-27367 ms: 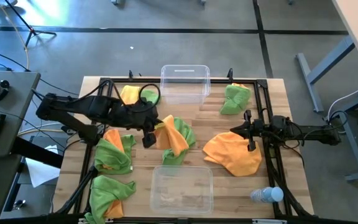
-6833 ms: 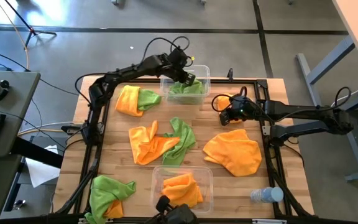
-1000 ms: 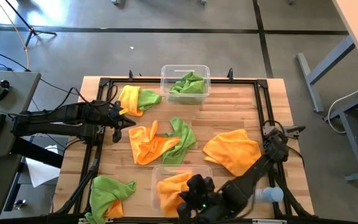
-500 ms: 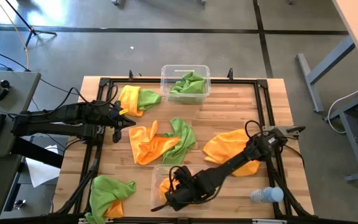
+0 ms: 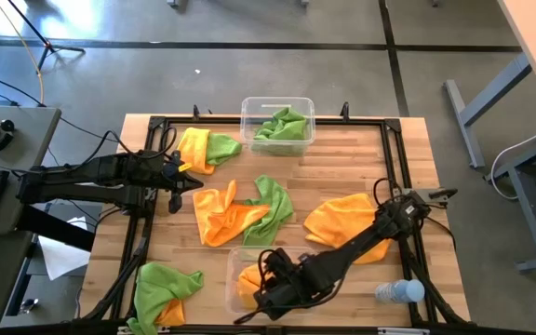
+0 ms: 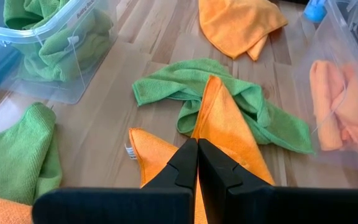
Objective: Sort microfiber towel by color & place in baskets
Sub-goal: Put the yellow towel into the bottom transparent bin, then put the green towel into the top transparent bin
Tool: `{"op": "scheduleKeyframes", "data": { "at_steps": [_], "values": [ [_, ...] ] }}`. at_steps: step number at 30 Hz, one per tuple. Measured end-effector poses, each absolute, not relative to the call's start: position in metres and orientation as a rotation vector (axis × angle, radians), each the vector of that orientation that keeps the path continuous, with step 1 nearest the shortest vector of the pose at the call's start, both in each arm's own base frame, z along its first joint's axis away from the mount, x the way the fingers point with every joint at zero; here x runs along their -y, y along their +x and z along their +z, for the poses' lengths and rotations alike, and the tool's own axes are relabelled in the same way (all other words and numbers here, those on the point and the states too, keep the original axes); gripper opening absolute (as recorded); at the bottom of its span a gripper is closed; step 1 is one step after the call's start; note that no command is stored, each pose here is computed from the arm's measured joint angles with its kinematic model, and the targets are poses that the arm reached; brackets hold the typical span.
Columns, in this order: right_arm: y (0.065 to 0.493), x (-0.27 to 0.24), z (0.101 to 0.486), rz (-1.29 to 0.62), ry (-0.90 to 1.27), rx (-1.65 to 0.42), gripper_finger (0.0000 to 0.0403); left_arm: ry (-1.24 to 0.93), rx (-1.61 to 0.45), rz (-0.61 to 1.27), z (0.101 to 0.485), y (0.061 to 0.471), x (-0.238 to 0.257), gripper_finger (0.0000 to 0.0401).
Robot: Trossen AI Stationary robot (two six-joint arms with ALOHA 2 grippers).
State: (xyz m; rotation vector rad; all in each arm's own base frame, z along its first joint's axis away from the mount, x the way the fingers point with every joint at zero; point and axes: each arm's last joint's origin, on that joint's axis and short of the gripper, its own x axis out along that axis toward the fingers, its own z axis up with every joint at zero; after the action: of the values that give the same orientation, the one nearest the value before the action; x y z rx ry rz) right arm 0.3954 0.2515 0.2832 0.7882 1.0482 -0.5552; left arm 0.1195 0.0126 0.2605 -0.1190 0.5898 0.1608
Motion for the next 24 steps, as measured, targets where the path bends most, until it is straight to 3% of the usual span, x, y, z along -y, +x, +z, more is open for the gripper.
{"op": "scheduleKeyframes", "data": {
  "at_steps": [4,12,15,20,24],
  "values": [
    [0.380,-0.243,0.305,-0.560,0.790,-1.087,0.0140,-0.155,-0.587,0.172,0.260,0.120,-0.013,0.0000],
    [0.360,-0.229,0.322,-0.563,0.628,-1.159,0.0141,-0.169,-0.583,0.176,0.261,0.120,-0.013,0.0000],
    [0.359,-0.221,0.322,-0.561,0.552,-1.201,0.0114,-0.193,-0.581,0.183,0.261,0.120,-0.013,0.0000],
    [0.372,-0.197,0.322,-0.515,0.430,-1.225,0.0016,-0.272,-0.573,0.207,0.261,0.120,-0.013,0.0000],
    [0.381,-0.170,0.328,-0.513,0.367,-1.205,0.0016,-0.321,-0.568,0.222,0.261,0.120,-0.013,0.0000]
  ]
}}
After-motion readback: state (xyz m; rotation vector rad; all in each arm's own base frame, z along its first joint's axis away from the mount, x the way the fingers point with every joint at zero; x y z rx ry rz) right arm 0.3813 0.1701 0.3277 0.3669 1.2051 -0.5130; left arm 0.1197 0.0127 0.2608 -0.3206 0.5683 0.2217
